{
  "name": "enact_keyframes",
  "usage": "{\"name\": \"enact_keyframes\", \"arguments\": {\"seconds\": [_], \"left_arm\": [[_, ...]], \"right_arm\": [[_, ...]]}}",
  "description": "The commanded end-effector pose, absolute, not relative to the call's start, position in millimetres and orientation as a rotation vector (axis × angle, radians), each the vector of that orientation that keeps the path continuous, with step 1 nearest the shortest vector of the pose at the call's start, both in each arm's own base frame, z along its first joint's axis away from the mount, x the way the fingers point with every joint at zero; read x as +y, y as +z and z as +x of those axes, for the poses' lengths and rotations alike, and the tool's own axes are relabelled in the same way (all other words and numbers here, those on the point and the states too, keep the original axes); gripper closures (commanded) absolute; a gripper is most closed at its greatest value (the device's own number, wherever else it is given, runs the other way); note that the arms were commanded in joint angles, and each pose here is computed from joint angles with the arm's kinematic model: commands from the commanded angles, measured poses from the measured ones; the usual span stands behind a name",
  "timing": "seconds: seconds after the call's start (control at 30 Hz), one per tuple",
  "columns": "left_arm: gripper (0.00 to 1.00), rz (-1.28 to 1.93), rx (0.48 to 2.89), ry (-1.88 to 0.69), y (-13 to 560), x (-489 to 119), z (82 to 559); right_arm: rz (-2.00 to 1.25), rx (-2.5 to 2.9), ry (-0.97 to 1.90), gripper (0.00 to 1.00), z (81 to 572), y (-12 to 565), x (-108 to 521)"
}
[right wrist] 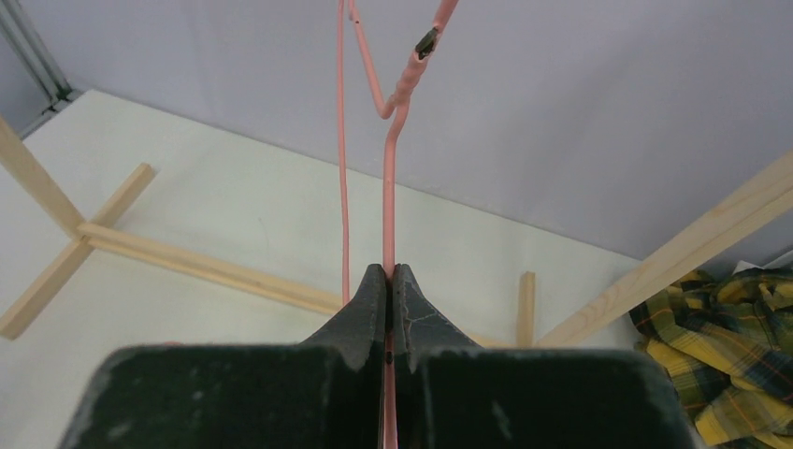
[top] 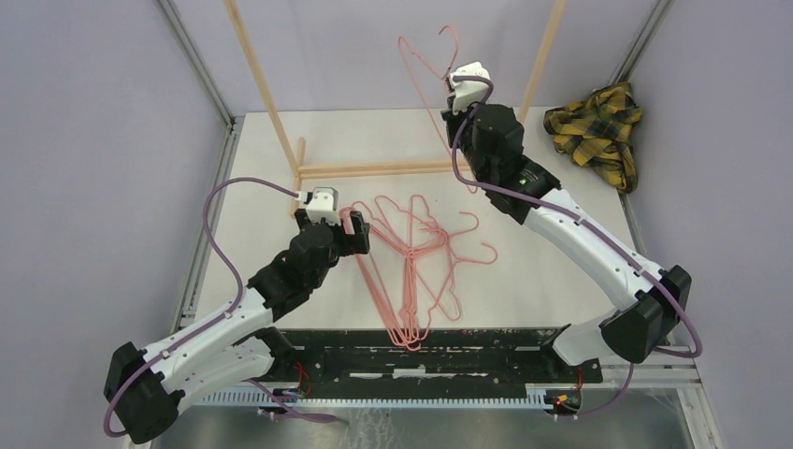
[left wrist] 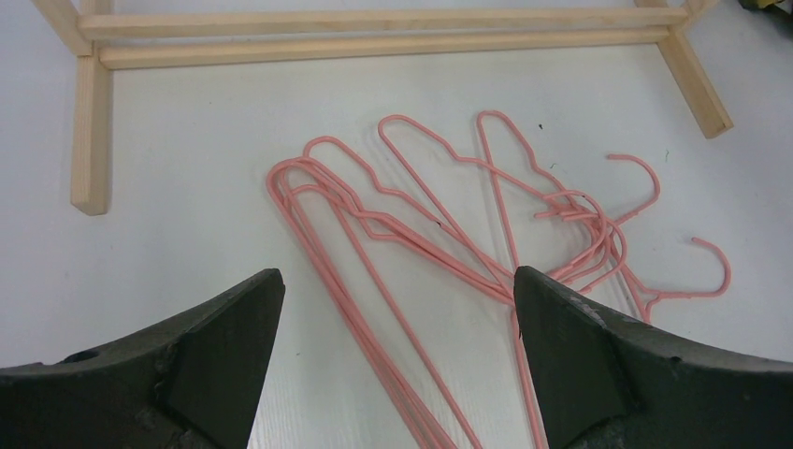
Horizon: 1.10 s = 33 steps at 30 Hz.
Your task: Organize the hangers
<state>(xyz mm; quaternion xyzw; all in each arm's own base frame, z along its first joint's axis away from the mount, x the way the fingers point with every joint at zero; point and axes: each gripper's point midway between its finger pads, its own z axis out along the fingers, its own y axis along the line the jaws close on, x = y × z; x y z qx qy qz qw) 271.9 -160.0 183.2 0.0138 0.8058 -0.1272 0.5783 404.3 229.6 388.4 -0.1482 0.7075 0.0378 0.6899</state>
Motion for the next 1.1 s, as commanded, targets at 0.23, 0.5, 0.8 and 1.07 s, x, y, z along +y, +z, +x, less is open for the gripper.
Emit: {"name": "enact_keyframes", "arguments": {"seconds": [0.23, 0.5, 0.8, 1.07], "left_arm": [[0.01, -0.064, 1.851, -0.290, 186.9, -151.8, 275.2], [0.01, -0.070, 1.845, -0.288, 190.9, -151.0, 275.6], [0.01, -0.084, 1.839, -0.256, 192.3, -141.9, 273.1], [0.01, -0.083, 1.849, -0.258, 188.8, -141.0, 270.8]], "right_arm": [[-0.199, 1.300, 0.157, 0.99, 389.2, 483.6, 209.7], [-0.174, 1.307, 0.104, 0.99, 422.7, 492.1, 204.7], [-0.139, 1.332, 0.079, 0.99, 466.9, 493.3, 201.4], [-0.095, 1.368, 0.057, 0.99, 493.6, 477.0, 194.3]]}}
